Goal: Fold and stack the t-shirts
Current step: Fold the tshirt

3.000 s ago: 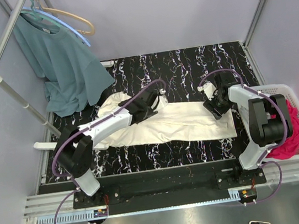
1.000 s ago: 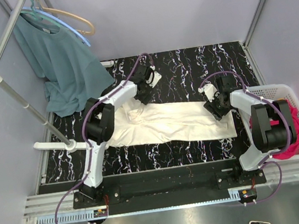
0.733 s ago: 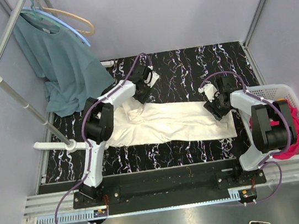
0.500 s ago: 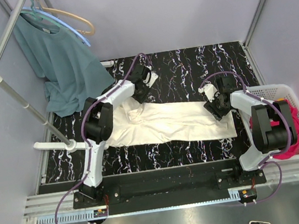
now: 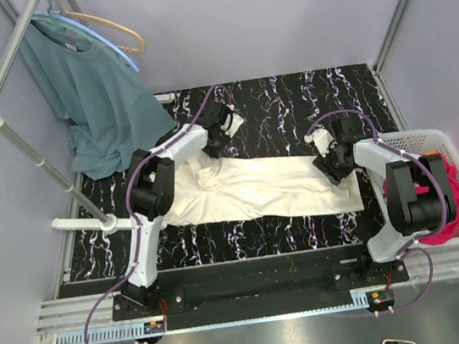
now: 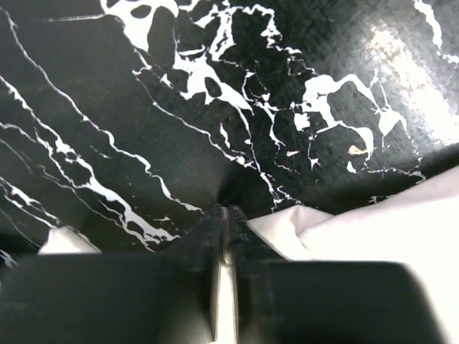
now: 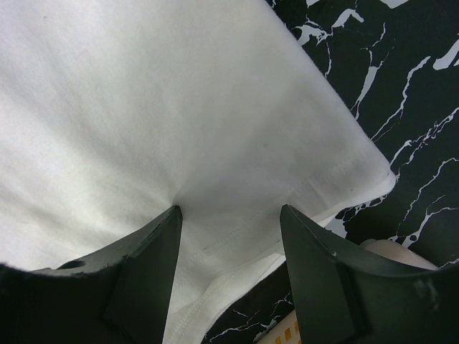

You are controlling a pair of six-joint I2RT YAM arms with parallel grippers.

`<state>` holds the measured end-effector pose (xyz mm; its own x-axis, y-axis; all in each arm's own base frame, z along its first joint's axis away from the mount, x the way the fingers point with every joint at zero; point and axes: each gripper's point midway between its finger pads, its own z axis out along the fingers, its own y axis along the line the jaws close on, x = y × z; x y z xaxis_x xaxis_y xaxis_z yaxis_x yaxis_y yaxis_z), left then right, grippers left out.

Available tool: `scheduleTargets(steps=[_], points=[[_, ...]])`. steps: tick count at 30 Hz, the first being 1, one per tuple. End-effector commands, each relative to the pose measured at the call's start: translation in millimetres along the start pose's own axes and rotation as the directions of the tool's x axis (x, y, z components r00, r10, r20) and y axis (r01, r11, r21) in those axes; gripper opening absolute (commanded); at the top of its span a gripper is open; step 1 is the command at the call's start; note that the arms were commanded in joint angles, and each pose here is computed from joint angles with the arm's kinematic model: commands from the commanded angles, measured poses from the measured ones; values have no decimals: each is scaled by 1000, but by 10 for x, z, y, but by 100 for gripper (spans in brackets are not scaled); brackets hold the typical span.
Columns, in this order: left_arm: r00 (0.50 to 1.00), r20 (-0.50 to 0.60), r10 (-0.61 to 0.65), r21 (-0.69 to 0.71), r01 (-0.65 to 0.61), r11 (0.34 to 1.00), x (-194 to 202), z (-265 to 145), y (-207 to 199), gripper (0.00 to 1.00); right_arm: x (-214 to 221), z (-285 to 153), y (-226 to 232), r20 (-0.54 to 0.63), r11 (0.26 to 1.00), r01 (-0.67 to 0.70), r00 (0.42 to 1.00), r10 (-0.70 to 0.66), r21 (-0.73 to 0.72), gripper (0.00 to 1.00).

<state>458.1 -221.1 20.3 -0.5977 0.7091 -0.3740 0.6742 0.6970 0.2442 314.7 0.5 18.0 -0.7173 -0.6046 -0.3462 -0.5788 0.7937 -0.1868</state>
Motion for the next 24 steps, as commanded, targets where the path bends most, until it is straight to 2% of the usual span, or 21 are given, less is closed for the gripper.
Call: scheduleTargets(steps=[1, 11, 24], points=[[1000, -10, -2, 28, 2, 1000, 45, 15, -40, 0, 329, 118, 178, -103, 999, 10, 995, -15, -47, 65], [998, 66, -9, -60, 13, 998, -134, -594, 209, 0, 385, 155, 199, -117, 999, 1, 993, -6, -48, 64], [999, 34, 32, -202, -24, 979, 218, -1042, 466, 0, 448, 161, 215, -123, 999, 17, 992, -22, -40, 64]])
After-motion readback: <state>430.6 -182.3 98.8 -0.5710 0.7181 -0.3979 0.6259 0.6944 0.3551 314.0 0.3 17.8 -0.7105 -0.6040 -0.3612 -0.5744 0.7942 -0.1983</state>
